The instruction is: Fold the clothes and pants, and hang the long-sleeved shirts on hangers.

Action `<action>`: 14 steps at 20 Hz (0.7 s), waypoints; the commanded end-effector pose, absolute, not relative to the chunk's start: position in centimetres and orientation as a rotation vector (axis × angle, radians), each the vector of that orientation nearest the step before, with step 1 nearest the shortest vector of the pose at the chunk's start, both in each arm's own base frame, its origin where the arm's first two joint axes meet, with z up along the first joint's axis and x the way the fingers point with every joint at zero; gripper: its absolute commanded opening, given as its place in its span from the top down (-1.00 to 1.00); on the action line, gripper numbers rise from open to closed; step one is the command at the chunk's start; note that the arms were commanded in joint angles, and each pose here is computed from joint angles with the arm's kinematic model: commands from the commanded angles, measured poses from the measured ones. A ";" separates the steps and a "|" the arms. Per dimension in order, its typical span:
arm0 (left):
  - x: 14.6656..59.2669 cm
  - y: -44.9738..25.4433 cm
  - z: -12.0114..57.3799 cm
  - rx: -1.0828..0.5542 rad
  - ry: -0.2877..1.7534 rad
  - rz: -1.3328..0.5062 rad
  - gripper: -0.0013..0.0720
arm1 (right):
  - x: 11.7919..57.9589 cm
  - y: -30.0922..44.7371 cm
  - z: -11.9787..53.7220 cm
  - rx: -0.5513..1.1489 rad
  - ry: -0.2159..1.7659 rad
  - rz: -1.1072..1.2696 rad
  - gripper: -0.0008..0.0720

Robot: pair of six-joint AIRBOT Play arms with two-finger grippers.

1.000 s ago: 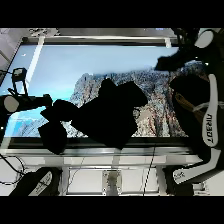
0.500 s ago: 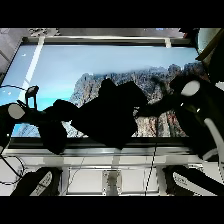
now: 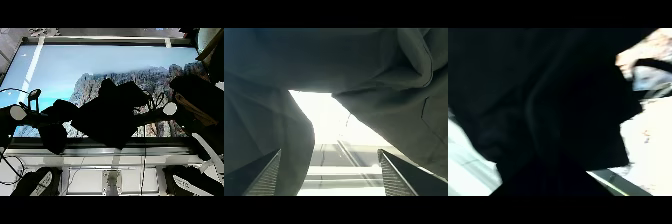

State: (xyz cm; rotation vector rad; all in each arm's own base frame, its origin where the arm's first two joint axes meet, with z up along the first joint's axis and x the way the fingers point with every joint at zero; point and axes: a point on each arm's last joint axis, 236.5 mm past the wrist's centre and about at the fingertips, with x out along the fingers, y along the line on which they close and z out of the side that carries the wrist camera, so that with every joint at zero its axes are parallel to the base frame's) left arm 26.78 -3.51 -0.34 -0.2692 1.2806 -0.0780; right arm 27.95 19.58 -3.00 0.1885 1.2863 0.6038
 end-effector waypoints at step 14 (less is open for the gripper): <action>39.6 -9.0 8.0 -0.534 0.734 -0.267 -0.94 | 38.2 -3.2 1.6 0.151 1.081 0.007 0.93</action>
